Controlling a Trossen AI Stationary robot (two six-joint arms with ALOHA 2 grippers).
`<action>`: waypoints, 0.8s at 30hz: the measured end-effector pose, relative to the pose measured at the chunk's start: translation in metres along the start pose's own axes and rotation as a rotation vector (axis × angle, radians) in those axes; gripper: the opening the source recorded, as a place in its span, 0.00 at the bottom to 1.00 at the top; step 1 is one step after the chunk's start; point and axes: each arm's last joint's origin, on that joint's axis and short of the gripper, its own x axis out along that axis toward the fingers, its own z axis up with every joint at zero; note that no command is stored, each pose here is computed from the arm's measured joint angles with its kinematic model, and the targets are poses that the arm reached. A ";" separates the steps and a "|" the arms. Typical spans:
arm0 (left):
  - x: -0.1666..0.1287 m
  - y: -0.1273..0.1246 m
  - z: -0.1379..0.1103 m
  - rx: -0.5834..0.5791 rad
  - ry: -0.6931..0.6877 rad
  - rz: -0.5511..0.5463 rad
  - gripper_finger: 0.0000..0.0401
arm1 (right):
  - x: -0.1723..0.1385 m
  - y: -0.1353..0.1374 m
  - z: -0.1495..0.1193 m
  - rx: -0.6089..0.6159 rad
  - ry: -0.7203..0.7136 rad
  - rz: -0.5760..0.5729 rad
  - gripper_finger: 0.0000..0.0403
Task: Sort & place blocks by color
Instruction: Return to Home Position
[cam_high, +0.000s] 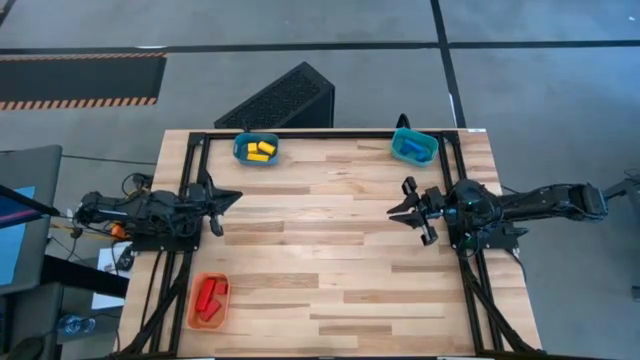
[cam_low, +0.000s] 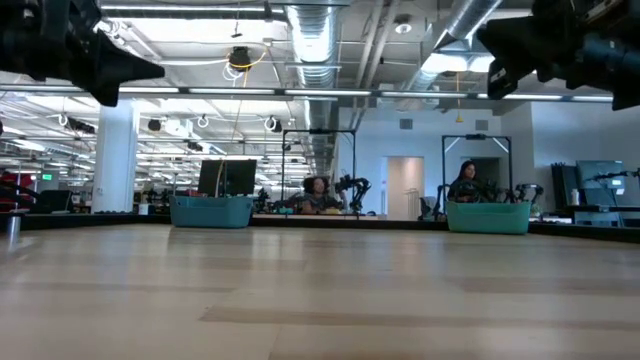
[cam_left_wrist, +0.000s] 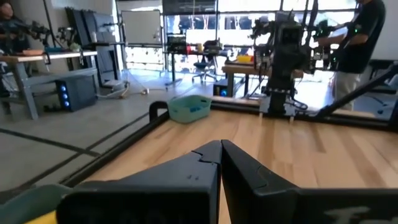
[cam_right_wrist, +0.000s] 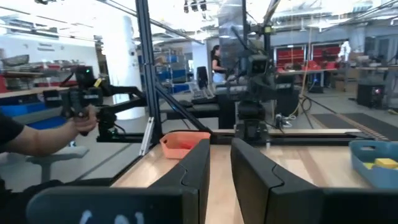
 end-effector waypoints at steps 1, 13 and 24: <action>0.001 0.000 -0.003 0.002 0.005 0.000 0.00 | -0.002 0.000 0.001 -0.002 0.001 -0.006 0.22; 0.005 -0.004 -0.013 -0.013 -0.023 -0.048 0.00 | -0.010 -0.002 0.002 -0.065 0.036 -0.041 0.22; 0.000 -0.004 0.002 0.051 -0.027 -0.142 0.00 | -0.018 -0.001 -0.010 -0.052 -0.045 -0.034 0.22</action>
